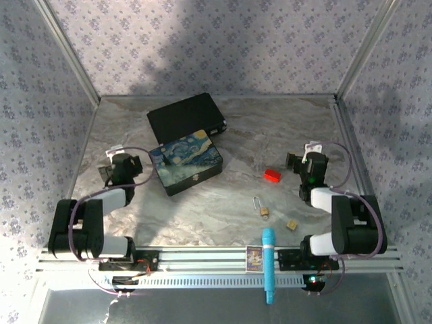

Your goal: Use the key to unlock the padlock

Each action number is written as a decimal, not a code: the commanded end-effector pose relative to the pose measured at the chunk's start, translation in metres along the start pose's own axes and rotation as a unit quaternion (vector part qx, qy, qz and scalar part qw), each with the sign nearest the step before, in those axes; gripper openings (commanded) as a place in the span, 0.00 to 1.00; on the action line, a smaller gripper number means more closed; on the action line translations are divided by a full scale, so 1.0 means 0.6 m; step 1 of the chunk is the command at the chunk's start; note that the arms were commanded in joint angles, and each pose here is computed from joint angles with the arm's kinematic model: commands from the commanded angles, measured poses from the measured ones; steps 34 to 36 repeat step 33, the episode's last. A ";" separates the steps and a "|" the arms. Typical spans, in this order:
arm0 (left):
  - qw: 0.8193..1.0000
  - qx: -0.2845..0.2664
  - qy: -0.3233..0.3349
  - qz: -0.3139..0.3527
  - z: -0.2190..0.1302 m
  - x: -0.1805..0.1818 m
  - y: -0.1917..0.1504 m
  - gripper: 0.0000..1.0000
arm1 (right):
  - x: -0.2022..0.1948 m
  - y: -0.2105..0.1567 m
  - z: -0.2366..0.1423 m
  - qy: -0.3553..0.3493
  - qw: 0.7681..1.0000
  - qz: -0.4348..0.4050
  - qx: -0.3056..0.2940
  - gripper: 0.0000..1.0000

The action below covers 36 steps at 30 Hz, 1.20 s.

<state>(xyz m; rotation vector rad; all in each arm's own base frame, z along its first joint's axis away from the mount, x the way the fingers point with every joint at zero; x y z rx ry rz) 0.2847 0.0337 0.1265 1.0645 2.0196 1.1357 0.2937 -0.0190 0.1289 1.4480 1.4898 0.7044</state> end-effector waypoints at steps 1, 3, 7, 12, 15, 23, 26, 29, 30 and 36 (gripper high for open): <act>0.996 -0.047 -0.065 -0.032 0.016 -0.014 0.032 1.00 | -0.007 -0.006 0.015 0.001 1.000 0.008 -0.020 0.98; 0.995 -0.044 -0.085 -0.023 0.012 -0.019 0.029 1.00 | 0.002 -0.007 0.024 0.016 1.000 -0.005 -0.015 0.98; 0.990 -0.056 -0.128 -0.004 0.010 -0.028 0.007 1.00 | 0.013 -0.007 0.026 0.028 0.999 -0.022 -0.015 0.99; 0.990 -0.056 -0.127 0.016 0.024 -0.043 0.002 1.00 | 0.012 -0.006 0.026 0.028 0.999 -0.020 -0.015 0.99; 0.991 -0.047 -0.126 0.024 0.024 -0.047 0.001 1.00 | 0.012 -0.007 0.026 0.027 0.999 -0.022 -0.015 0.99; 0.991 -0.043 -0.123 0.026 0.023 -0.048 0.001 1.00 | 0.014 -0.006 0.026 0.026 0.999 -0.025 -0.015 0.99; 0.991 -0.043 -0.124 0.026 0.023 -0.048 0.001 1.00 | 0.013 -0.005 0.026 0.026 0.999 -0.024 -0.015 0.99; 0.991 -0.043 -0.124 0.026 0.023 -0.048 0.001 1.00 | 0.012 -0.006 0.028 0.031 0.999 -0.021 -0.011 0.99; 0.991 -0.043 -0.123 0.026 0.023 -0.048 0.001 1.00 | 0.012 -0.006 0.028 0.031 0.999 -0.021 -0.012 0.99; 0.991 -0.043 -0.124 0.026 0.023 -0.048 0.001 1.00 | 0.015 -0.005 0.027 0.039 0.999 -0.025 -0.013 0.99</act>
Point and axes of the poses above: each hand's point on the last joint's axis, 136 mm out from that joint toward the fingers, its own z axis out along the fingers, its own x axis along the line the jaws close on, y = z × x, the point moved 9 cm from there along -z, back along the fingers, and after that the axes turned 11 degrees about -z, right-handed, at the moved point
